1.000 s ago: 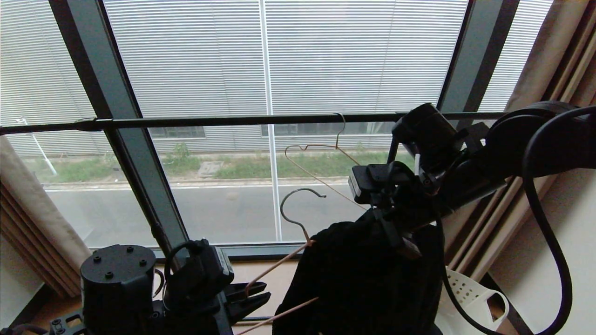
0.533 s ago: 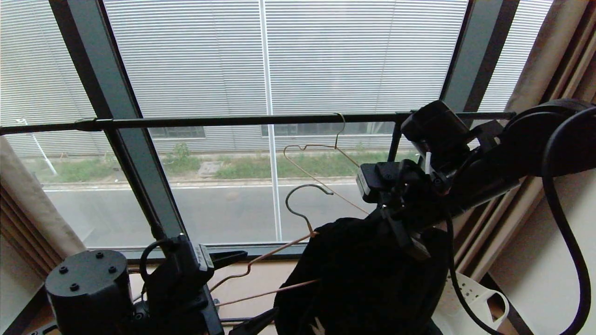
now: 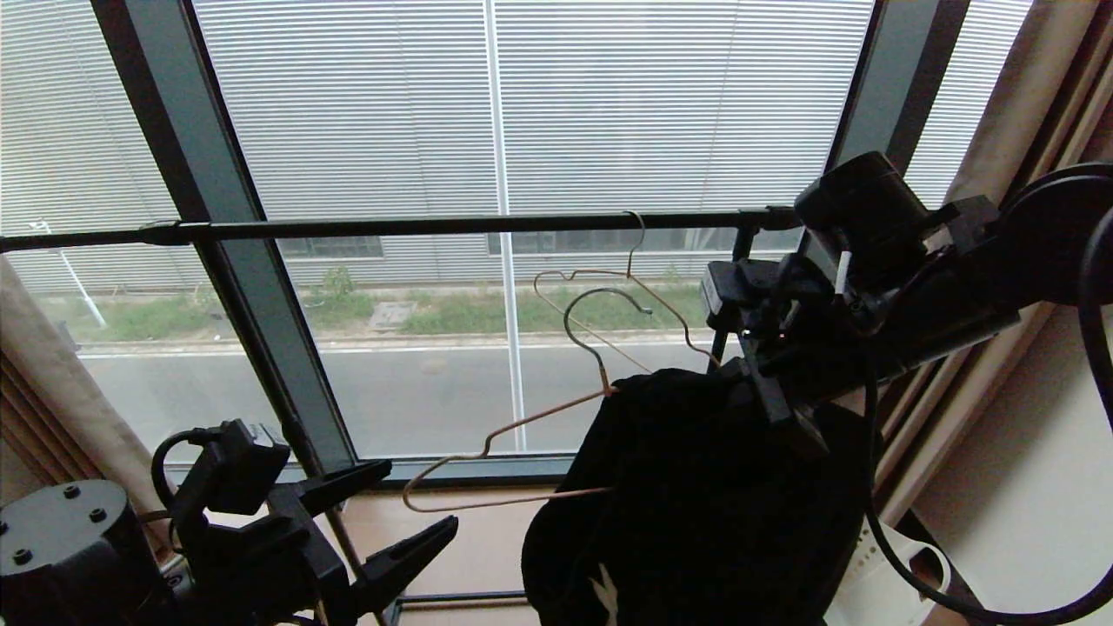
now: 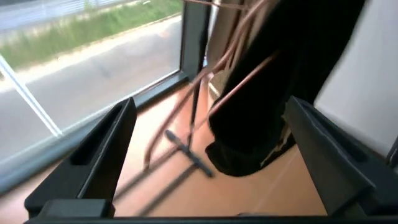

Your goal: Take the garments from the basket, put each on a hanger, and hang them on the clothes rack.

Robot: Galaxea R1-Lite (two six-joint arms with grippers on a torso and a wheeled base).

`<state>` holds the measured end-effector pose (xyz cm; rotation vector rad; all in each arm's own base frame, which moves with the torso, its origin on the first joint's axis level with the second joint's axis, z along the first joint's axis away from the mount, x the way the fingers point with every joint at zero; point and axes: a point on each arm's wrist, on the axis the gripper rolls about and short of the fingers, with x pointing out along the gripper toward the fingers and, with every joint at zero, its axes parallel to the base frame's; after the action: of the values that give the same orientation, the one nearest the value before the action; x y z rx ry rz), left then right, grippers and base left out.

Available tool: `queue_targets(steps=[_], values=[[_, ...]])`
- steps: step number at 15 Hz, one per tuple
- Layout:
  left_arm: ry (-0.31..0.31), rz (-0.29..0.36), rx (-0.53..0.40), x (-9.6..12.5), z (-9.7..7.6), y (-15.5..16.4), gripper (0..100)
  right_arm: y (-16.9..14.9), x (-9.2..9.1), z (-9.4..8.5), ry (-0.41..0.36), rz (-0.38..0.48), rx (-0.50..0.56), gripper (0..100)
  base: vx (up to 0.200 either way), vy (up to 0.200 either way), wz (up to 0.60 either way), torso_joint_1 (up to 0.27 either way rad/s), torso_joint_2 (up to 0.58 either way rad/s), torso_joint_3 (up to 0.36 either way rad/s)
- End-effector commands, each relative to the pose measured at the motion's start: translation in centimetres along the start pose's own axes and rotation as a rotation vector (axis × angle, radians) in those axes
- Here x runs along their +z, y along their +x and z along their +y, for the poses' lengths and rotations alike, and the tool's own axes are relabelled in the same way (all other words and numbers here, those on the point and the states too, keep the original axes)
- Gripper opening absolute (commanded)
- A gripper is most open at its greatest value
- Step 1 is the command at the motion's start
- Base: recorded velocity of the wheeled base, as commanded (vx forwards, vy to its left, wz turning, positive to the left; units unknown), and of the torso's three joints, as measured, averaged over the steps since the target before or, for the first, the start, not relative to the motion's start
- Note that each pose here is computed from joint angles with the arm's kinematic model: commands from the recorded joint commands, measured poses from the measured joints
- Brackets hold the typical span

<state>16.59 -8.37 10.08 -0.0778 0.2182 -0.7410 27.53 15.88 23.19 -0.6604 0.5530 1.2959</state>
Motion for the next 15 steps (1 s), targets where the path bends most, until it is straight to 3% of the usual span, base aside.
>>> queue_targets(steps=[1, 3, 7, 10, 12, 15], values=[[-0.093, -0.012, 0.031, 0.2, 0.5, -0.4, 100, -1.7, 0.5, -0.2, 0.034, -0.031, -0.047, 0, 0.000, 0.000, 0.00, 0.000, 0.00, 0.000], [-0.207, 0.011, 0.032, -0.3, 0.7, -0.1, 100, -2.3, 0.5, -0.6, 0.069, -0.044, -0.071, 0, 0.000, 0.000, 0.00, 0.000, 0.00, 0.000], [-0.341, 0.087, 0.048, -1.7, 1.2, 0.9, 100, -3.2, 0.3, -0.7, 0.082, -0.055, -0.090, 0, 0.000, 0.000, 0.00, 0.000, 0.00, 0.000], [-0.480, 0.216, 0.059, -4.2, 1.7, 2.4, 100, -4.0, 0.6, -0.1, 0.068, -0.102, -0.069, 0, 0.000, 0.000, 0.00, 0.000, 0.00, 0.000], [-0.524, 0.201, 0.046, -4.5, 1.9, 3.3, 100, -4.2, 0.7, 0.1, 0.066, -0.109, -0.066, 0, 0.000, 0.000, 0.00, 0.000, 0.00, 0.000], [-0.619, 0.250, -0.015, -5.3, 2.0, 3.7, 100, -4.0, 0.5, 0.1, 0.070, -0.129, -0.035, 0, 0.000, 0.000, 0.00, 0.000, 0.00, 0.000]])
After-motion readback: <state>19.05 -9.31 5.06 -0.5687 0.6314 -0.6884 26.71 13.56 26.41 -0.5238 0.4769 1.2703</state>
